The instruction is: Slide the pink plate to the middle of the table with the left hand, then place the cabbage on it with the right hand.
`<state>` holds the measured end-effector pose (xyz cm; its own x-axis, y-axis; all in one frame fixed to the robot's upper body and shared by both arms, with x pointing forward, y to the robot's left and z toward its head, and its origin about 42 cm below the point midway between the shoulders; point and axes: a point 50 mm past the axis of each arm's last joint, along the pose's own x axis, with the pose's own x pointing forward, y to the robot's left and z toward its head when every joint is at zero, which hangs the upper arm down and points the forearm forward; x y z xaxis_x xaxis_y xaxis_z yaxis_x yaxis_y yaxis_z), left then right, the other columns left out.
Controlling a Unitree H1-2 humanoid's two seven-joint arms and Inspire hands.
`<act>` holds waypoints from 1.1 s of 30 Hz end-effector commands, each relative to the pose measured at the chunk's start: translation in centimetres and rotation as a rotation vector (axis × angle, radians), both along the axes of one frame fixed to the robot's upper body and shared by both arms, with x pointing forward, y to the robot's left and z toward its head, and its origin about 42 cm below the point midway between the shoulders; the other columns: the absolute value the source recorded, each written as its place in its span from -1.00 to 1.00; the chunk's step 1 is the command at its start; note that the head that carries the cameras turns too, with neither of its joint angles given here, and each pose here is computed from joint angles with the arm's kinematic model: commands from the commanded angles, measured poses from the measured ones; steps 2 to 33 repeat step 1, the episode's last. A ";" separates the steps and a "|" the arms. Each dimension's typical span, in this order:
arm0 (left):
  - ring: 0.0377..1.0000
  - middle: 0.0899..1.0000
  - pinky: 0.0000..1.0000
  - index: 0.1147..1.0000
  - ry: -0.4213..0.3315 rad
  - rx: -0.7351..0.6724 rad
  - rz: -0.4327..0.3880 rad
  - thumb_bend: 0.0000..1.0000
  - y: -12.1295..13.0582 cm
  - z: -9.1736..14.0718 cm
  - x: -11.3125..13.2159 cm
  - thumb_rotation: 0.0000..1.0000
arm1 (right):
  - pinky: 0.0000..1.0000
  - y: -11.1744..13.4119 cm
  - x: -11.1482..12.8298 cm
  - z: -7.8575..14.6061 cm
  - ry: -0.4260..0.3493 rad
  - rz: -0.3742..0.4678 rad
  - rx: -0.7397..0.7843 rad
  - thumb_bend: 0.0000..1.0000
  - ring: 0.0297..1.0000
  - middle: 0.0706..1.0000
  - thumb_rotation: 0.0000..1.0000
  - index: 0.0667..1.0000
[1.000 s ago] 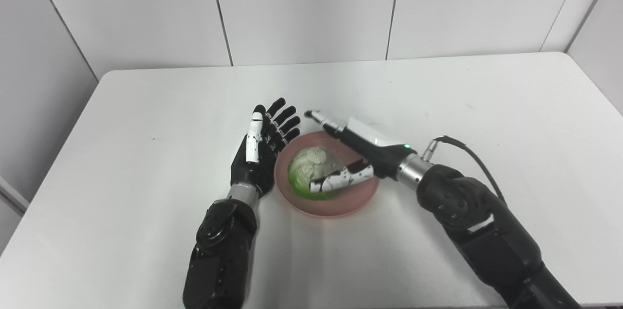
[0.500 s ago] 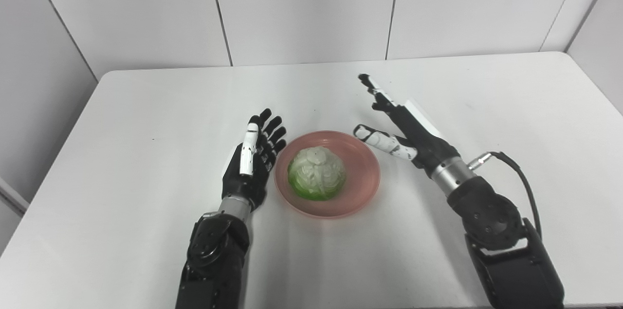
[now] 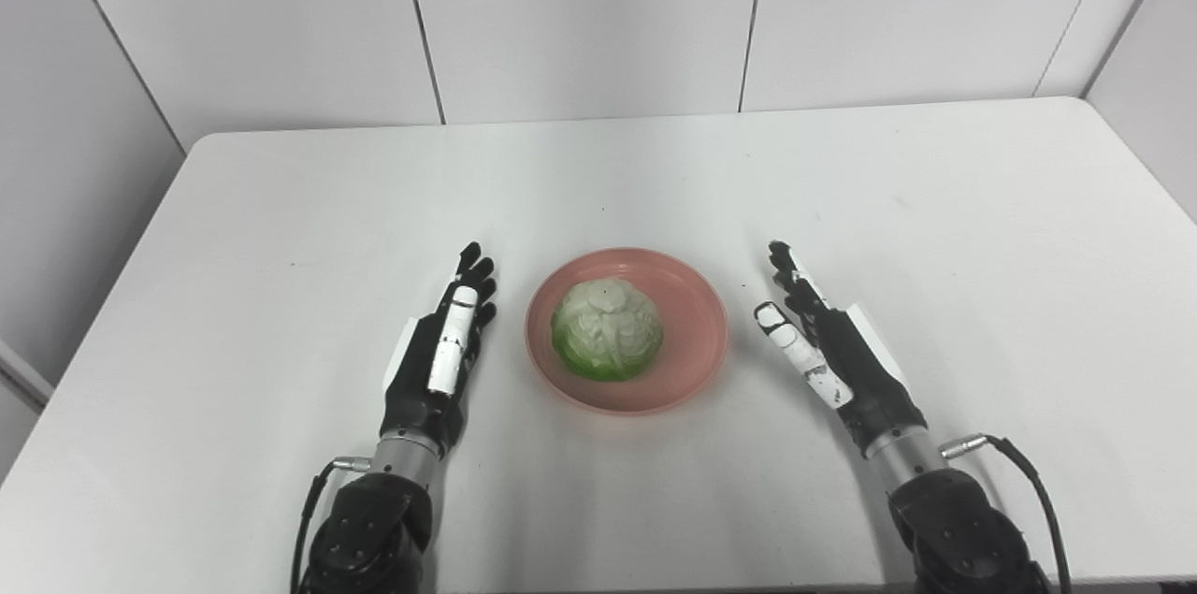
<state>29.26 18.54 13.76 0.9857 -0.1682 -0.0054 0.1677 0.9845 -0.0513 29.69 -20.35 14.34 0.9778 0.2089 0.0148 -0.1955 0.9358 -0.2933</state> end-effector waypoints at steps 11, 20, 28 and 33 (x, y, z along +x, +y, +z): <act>1.00 1.00 1.00 1.00 -0.080 -0.006 0.008 -0.04 -0.7 1.4 -0.2 1.00 | 0.98 0.7 0.6 1.1 -0.113 0.009 0.057 0.24 1.00 1.00 1.00 1.00; 1.00 1.00 1.00 1.00 -0.080 -0.006 0.008 -0.04 -0.7 1.4 -0.2 1.00 | 0.98 0.7 0.6 1.1 -0.113 0.009 0.057 0.24 1.00 1.00 1.00 1.00; 1.00 1.00 1.00 1.00 -0.080 -0.006 0.008 -0.04 -0.7 1.4 -0.2 1.00 | 0.98 0.7 0.6 1.1 -0.113 0.009 0.057 0.24 1.00 1.00 1.00 1.00; 1.00 1.00 1.00 1.00 -0.080 -0.006 0.008 -0.04 -0.7 1.4 -0.2 1.00 | 0.98 0.7 0.6 1.1 -0.113 0.009 0.057 0.24 1.00 1.00 1.00 1.00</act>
